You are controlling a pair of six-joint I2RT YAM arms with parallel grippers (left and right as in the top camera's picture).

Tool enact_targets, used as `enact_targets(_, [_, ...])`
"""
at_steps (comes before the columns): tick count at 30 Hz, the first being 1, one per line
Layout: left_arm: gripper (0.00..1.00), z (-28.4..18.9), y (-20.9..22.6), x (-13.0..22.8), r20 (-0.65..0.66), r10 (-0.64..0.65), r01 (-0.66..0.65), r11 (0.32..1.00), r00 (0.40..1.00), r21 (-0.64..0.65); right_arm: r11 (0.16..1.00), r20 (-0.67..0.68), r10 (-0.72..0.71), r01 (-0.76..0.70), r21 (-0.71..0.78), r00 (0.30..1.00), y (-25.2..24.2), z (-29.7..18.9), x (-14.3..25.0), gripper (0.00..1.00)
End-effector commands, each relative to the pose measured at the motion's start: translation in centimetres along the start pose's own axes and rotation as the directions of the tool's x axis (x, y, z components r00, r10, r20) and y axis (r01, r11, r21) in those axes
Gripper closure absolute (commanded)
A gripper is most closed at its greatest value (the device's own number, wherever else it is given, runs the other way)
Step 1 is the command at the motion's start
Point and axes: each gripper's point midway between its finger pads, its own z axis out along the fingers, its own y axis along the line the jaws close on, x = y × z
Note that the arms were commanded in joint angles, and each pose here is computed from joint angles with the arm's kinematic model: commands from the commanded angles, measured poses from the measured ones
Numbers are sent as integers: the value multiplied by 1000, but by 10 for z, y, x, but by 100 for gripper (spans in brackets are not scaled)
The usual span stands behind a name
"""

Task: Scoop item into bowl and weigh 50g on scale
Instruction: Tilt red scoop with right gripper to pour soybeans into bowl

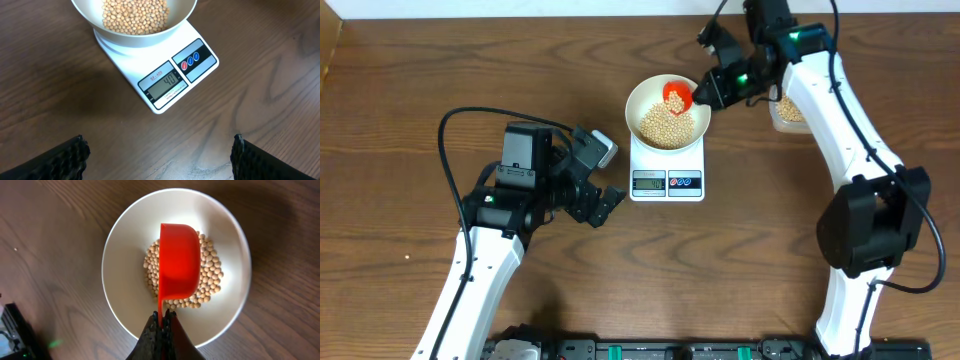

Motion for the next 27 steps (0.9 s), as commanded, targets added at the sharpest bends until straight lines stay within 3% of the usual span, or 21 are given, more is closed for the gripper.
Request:
enact_targets(1, [7, 2, 0, 2, -9, 8, -8, 1000, 1000, 0, 999, 41, -7, 9, -39, 999, 12, -14, -9, 99])
enact_targets(27, [7, 2, 0, 2, -8, 8, -8, 1000, 1000, 0, 998, 50, -4, 8, -70, 999, 17, -16, -10, 99])
